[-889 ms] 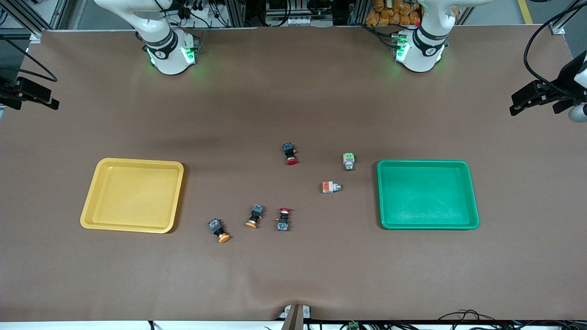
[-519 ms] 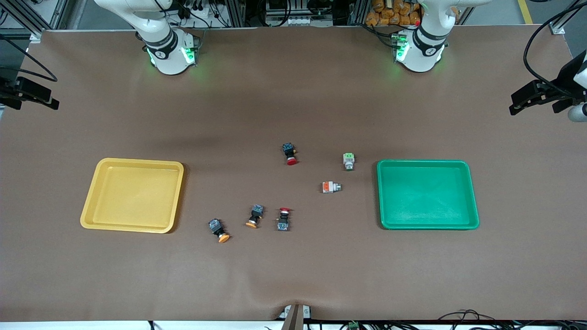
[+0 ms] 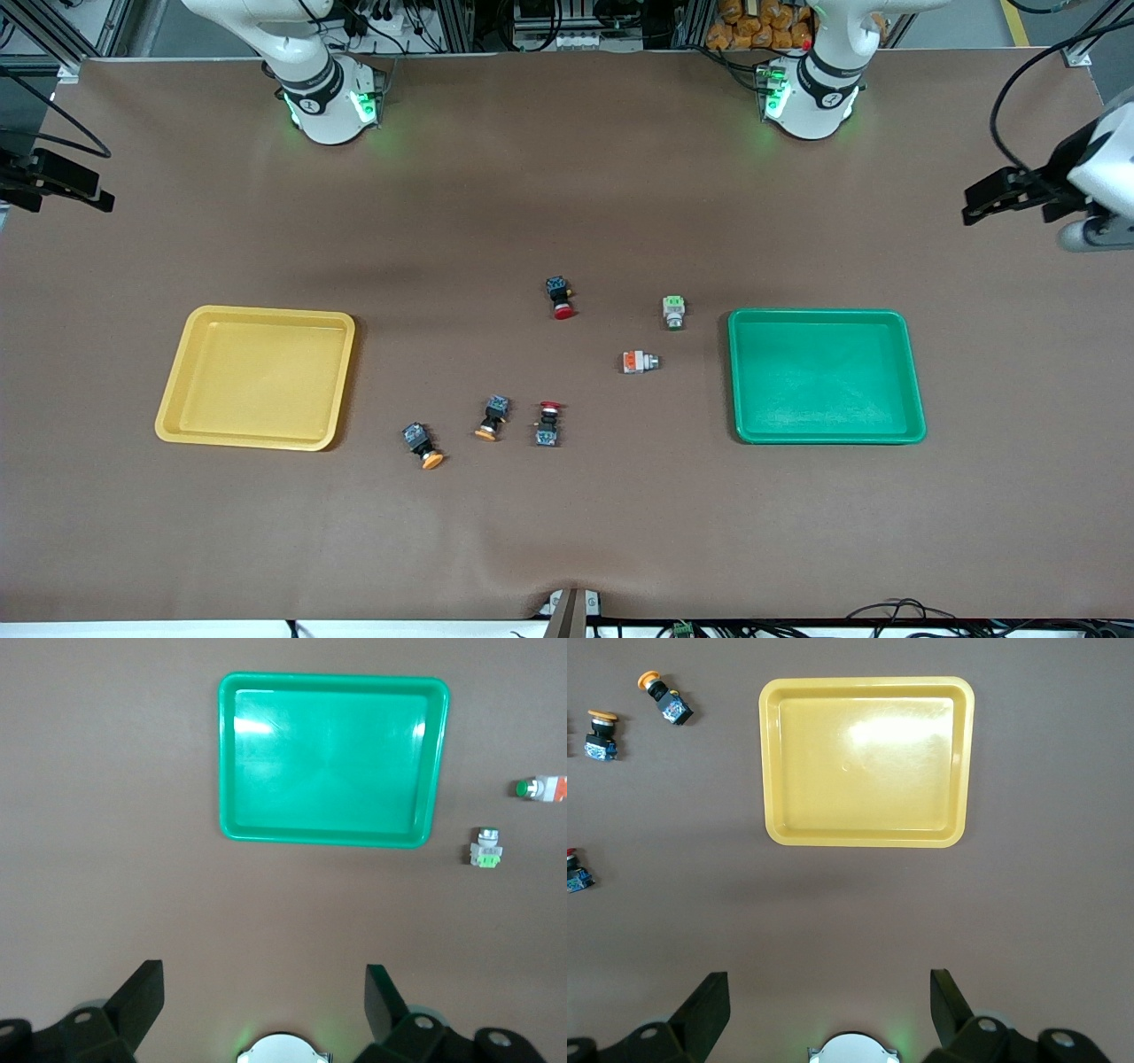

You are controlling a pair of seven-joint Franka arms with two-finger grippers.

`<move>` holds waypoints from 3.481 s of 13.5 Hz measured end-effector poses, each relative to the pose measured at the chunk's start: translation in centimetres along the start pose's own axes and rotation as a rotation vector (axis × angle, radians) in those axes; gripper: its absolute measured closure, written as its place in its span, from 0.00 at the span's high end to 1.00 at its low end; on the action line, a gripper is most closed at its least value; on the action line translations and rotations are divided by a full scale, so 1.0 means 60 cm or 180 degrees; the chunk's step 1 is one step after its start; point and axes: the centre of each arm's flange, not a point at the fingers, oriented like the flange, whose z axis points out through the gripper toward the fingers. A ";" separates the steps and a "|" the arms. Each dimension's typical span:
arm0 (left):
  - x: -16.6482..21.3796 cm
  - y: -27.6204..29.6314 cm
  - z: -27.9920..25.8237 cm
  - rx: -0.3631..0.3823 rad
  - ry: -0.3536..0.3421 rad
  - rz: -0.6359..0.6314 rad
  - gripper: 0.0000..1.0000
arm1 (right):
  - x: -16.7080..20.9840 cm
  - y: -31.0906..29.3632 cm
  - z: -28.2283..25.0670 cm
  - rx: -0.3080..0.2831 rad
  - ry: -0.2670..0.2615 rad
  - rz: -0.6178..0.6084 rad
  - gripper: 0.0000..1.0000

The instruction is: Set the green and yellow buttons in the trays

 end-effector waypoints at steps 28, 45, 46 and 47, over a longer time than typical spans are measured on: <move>-0.069 0.486 0.505 -0.0014 0.0138 -0.0193 1.00 | -0.010 0.033 0.018 0.0020 -0.0242 0.0130 1.00; -0.053 0.512 0.698 -0.0302 0.0335 0.0083 0.41 | 0.047 -0.037 0.059 -0.0041 -0.0138 -0.0059 1.00; -0.048 0.511 0.690 -0.0269 0.0324 0.0076 0.41 | 0.063 -0.036 0.070 -0.0048 -0.0096 0.0019 1.00; -0.041 0.510 0.676 -0.0199 0.0296 0.0067 0.41 | 0.082 -0.036 0.086 -0.0057 -0.0058 0.0140 1.00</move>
